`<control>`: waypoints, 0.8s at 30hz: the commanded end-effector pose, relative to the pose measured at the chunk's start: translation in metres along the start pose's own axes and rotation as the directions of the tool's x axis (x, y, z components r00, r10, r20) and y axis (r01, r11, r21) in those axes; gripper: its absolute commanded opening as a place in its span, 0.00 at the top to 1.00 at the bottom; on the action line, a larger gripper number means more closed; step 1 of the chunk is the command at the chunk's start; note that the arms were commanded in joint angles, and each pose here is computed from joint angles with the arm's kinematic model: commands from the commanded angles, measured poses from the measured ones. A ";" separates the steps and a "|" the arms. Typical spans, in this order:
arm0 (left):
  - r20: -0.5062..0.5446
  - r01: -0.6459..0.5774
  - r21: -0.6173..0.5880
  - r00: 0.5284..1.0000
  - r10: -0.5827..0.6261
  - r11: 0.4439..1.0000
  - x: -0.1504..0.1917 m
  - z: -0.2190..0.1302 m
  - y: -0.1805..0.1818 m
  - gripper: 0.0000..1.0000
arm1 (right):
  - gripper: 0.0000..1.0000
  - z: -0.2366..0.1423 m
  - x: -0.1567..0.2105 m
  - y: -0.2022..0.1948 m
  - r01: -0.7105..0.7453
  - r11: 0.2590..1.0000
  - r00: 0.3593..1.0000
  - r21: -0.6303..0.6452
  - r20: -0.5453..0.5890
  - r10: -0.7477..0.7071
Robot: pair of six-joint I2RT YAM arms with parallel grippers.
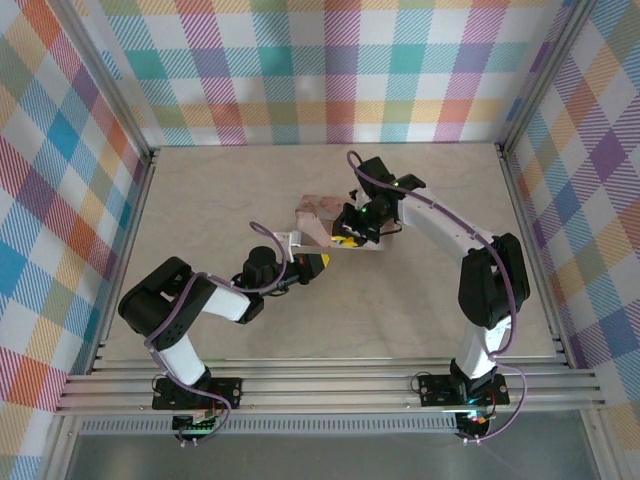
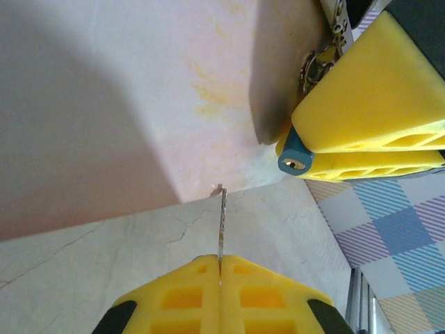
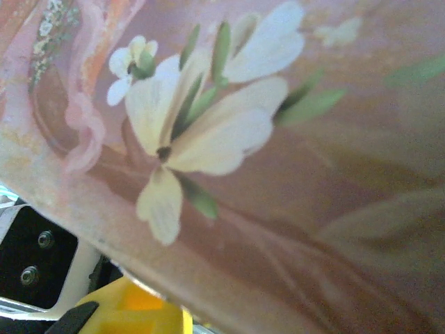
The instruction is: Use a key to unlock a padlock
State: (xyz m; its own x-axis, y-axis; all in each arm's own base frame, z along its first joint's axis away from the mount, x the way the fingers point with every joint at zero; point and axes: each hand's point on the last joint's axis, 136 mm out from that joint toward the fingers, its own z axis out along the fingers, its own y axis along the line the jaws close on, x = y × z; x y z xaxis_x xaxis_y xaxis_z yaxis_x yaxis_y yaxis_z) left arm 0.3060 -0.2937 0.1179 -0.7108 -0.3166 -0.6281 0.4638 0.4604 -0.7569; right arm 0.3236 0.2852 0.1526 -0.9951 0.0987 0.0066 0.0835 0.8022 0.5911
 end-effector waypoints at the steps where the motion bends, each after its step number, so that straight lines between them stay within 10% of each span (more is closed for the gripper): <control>1: 0.072 -0.026 0.079 0.997 0.021 0.997 -0.020 -0.003 -0.021 1.00 | 1.00 -0.017 -0.006 0.018 0.028 0.998 0.999 -0.055 0.041 -0.026; 24: -0.033 -0.047 0.094 0.998 0.050 0.994 -0.015 0.010 -0.033 1.00 | 1.00 -0.017 -0.004 0.015 0.039 0.998 0.999 -0.046 0.028 -0.038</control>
State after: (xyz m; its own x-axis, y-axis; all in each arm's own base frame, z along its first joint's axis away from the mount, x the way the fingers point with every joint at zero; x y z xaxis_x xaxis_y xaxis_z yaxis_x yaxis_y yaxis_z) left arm 0.3097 -0.3101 0.1352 -0.7324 -0.2744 -0.6231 0.4941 0.4153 -0.7638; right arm 0.3238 0.2847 0.1526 -0.9953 0.0965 0.0044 0.0805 0.8027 0.5910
